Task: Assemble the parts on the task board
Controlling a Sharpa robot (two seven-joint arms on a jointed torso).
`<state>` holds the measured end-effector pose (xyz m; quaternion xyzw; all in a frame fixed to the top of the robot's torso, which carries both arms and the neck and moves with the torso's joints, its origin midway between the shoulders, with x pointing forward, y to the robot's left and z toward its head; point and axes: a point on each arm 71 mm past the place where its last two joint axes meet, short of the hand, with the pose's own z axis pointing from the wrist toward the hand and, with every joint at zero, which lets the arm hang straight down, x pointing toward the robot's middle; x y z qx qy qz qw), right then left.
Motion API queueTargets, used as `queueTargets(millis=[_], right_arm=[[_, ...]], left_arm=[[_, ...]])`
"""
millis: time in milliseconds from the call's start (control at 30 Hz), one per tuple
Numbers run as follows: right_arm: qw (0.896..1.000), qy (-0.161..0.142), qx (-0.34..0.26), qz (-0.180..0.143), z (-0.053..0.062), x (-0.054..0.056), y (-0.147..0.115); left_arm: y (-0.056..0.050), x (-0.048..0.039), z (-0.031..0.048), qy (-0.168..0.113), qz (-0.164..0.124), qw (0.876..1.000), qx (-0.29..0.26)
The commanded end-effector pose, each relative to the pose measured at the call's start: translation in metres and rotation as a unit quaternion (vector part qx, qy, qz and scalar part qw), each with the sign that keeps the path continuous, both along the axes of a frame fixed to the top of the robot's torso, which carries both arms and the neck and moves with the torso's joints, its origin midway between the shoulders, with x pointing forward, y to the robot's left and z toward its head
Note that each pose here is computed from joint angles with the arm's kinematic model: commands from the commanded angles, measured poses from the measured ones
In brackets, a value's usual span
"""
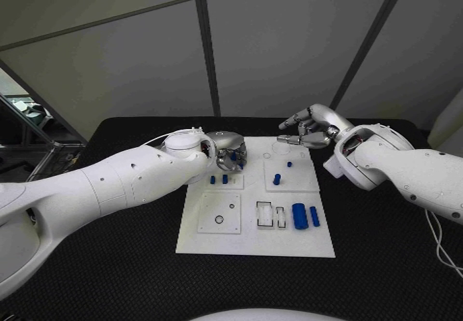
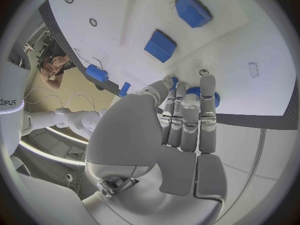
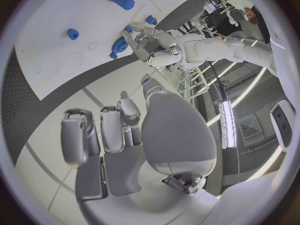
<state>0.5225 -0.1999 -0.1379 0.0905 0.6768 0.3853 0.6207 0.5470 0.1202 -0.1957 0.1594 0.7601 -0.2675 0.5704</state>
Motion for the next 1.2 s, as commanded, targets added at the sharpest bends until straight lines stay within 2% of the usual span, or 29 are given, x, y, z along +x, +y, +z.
queueTargets(millis=[33,367,533,800,1067,1200], right_arm=[[1.0,-0.004,0.003,0.002,0.002,0.0,0.001],[1.0,-0.003,0.003,0.004,0.002,0.0,0.002],[1.0,-0.003,0.003,0.004,0.002,0.0,0.003],[1.0,-0.004,0.003,0.004,0.002,0.0,0.002],[1.0,-0.004,0.003,0.002,0.002,0.0,0.0],[1.0,-0.005,0.003,0.001,0.001,0.001,-0.001]], left_arm=[[0.003,0.0007,-0.0034,0.007,0.006,1.0,0.014],[-0.001,-0.0008,-0.0031,0.009,-0.004,1.0,0.012],[-0.002,-0.0013,-0.0013,0.0,-0.01,1.0,0.003],[0.003,-0.0018,0.0027,-0.02,-0.01,1.0,-0.013],[0.008,-0.0047,0.0126,-0.043,-0.011,0.998,-0.037],[0.01,-0.0062,0.0215,-0.05,-0.008,0.997,-0.056]])
